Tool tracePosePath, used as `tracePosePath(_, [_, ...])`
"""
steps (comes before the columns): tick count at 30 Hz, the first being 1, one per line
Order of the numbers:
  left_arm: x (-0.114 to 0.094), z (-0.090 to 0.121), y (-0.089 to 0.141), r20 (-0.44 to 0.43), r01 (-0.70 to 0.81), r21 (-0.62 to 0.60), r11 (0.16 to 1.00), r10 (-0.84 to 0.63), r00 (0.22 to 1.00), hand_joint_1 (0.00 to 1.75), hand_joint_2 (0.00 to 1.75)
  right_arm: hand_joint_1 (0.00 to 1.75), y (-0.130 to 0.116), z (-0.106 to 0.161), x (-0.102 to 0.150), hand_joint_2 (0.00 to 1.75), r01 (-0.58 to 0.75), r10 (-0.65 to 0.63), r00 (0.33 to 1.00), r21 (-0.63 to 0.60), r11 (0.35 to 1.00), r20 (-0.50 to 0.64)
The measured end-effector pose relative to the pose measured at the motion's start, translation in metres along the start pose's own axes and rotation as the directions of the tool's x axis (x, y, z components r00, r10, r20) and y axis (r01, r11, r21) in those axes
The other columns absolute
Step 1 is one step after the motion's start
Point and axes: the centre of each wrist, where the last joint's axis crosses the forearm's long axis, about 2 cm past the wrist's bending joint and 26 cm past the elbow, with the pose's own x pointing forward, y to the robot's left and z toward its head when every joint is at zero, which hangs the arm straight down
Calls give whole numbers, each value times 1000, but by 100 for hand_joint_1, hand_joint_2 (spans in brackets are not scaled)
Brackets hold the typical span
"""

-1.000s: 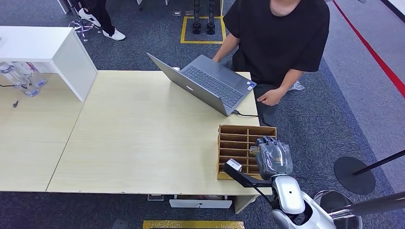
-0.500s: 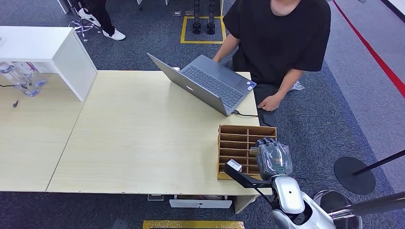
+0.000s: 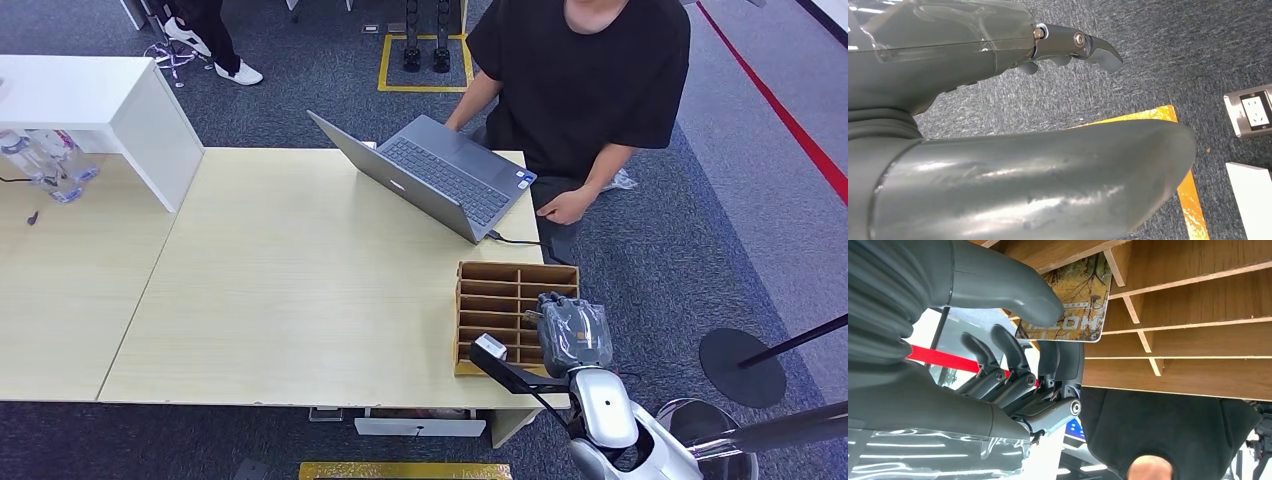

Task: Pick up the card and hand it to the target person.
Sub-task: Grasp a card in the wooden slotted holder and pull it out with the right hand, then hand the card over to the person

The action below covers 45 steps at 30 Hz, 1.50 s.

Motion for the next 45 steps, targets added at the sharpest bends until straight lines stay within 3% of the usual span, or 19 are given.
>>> tracePosePath(13, [0, 0, 0, 0, 1, 2, 1000, -1, 1000, 0, 0, 172, -6, -1, -4, 175, -35, 35, 999, -55, 998, -12])
tracePosePath(21, [-1, 0, 0, 3, 1, 3, 1000, -1, 1000, 0, 0, 160, -37, -8, -15, 175, -90, 86, 996, -140, 986, -33])
tracePosePath(32, [-1, 0, 0, 3, 1, 3, 1000, -1, 1000, 0, 0, 164, -89, -13, -26, 175, -94, 81, 995, -306, 948, -53])
tracePosePath(45, [5, -1, 1, 1, 11, -8, 1000, -11, 1000, 0, 0, 154, -107, -38, -49, 175, -15, -3, 999, -333, 943, -54])
